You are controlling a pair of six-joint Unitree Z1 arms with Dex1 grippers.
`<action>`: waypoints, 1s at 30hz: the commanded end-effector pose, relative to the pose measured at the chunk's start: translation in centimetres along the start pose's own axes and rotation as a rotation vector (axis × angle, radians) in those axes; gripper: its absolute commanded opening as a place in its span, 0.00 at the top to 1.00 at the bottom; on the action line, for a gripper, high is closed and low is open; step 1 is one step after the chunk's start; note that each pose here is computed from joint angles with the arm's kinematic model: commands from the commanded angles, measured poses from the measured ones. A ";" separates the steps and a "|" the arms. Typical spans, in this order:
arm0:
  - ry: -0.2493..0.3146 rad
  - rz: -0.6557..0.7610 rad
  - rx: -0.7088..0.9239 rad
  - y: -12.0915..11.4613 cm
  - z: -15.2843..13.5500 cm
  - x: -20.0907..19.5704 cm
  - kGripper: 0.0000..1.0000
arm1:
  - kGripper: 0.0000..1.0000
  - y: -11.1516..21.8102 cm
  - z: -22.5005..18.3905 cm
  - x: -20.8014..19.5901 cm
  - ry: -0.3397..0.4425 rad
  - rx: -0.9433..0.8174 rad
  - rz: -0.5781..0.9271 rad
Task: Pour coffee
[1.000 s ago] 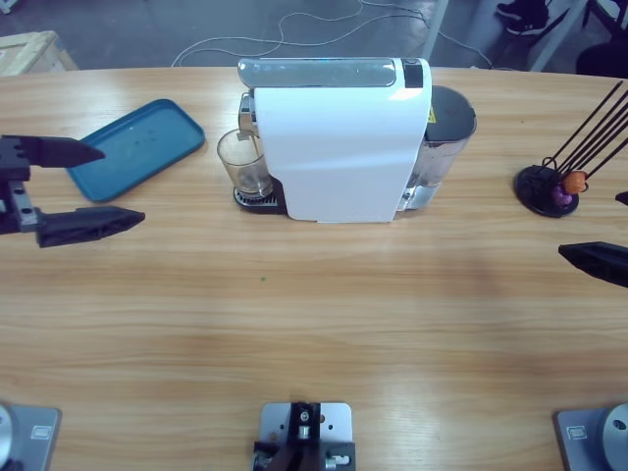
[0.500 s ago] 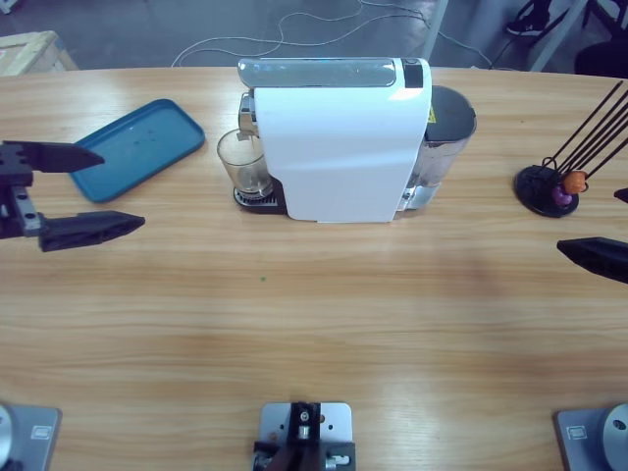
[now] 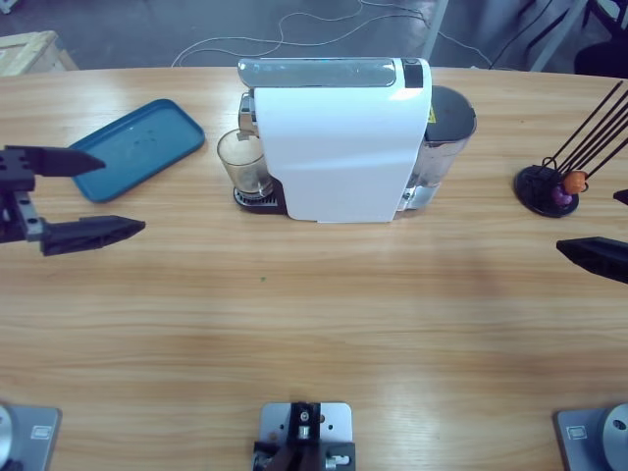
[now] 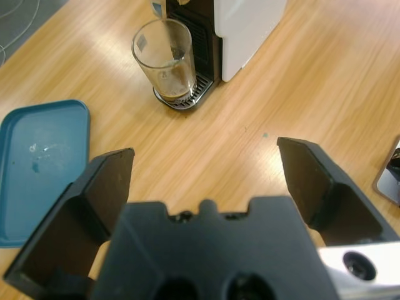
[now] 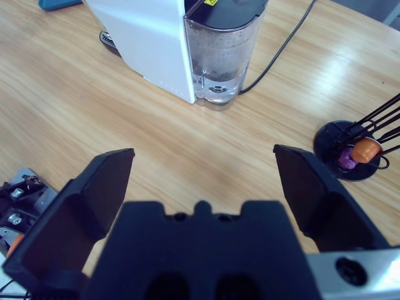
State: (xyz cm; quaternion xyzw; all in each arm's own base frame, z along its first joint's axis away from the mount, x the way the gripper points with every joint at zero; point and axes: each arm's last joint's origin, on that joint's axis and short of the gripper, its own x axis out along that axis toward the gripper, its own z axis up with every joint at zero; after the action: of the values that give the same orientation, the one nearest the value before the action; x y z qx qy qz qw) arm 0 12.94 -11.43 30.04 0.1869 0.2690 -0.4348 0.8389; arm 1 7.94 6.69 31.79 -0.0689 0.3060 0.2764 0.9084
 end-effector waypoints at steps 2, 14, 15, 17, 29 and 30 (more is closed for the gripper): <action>0.041 -0.005 -0.013 -0.5 -1.5 0.0 0.01 | 0.00 0.0 -1.0 1.0 0.053 0.003 -0.001; 0.001 0.015 -0.028 -0.2 -1.4 -0.3 0.01 | 0.00 0.1 -1.0 1.3 0.064 0.005 0.003; -0.005 0.032 -0.049 0.1 -1.3 -0.4 0.01 | 0.00 0.1 -1.0 1.4 0.066 0.005 0.003; -0.018 0.039 -0.060 0.7 -1.0 -0.1 0.01 | 0.00 0.2 -0.9 1.5 0.071 0.004 0.003; -0.113 -0.315 0.135 9.2 0.6 10.6 0.01 | 0.00 0.6 -0.5 3.1 0.130 -0.017 0.036; -0.112 -0.321 0.158 9.5 0.6 11.1 0.01 | 0.00 0.6 -0.4 3.1 0.134 -0.018 0.039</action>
State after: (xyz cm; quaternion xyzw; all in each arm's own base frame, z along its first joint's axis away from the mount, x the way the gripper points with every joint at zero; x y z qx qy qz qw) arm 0 20.99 -11.95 27.71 0.1633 0.2328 -0.5204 0.8052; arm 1 9.12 7.93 31.06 -0.0769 0.3341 0.2786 0.8972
